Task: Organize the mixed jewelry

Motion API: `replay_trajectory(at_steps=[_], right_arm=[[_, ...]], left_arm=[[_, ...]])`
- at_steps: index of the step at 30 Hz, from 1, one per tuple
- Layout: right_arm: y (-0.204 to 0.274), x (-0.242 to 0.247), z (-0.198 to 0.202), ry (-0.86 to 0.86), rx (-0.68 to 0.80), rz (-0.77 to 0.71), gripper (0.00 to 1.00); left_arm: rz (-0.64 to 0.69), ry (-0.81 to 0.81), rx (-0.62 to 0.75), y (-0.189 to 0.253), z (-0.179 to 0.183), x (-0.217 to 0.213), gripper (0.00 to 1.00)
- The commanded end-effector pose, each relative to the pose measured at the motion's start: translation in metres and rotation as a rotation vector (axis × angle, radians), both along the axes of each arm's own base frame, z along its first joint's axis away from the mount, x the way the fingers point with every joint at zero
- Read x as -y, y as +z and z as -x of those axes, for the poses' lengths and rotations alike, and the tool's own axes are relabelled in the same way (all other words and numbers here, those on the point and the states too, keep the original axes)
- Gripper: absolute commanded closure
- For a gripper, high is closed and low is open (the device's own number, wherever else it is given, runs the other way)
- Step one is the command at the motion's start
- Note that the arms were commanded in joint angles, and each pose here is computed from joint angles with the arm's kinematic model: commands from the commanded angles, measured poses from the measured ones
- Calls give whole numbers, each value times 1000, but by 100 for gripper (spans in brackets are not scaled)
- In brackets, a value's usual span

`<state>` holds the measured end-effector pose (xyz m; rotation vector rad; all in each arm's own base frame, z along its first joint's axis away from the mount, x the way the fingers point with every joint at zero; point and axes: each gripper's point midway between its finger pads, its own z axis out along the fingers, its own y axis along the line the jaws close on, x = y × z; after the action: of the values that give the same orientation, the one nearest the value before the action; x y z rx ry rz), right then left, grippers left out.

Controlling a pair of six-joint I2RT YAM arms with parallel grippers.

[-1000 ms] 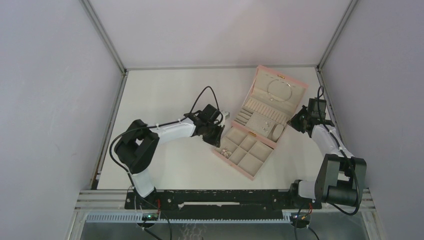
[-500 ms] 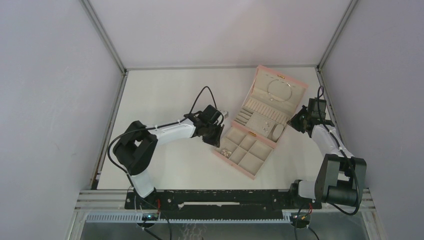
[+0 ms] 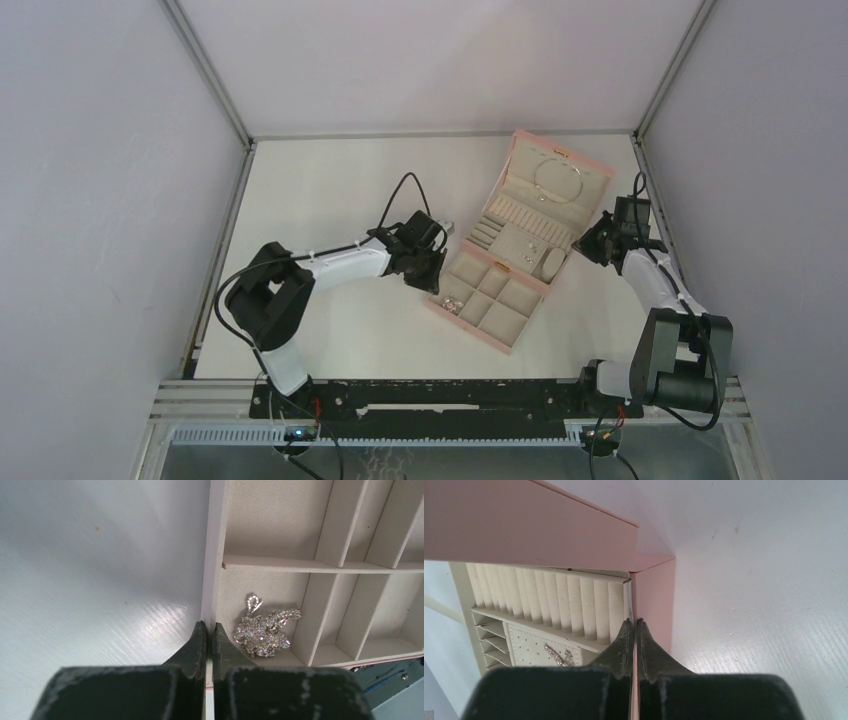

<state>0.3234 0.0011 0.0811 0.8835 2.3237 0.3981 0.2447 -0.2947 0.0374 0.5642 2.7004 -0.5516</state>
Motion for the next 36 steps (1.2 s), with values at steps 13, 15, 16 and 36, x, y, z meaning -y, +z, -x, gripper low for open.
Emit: replay_trajectory(at_steps=[13,15,16,36], right_arm=[[-9,-21,15,42,-76,-69,100],[-9,-21,16,44,-76,-69,100],[-8,-21,16,43,-75,-68,100],[-5,-28,19,68,-72,-66,100]], left_arm=[[134,42,151,47,-47,37,100],[133,42,156,49,-52,41,100],[136,43,158,50,-55,42,100],[61,18,206,62,-102,56,56]])
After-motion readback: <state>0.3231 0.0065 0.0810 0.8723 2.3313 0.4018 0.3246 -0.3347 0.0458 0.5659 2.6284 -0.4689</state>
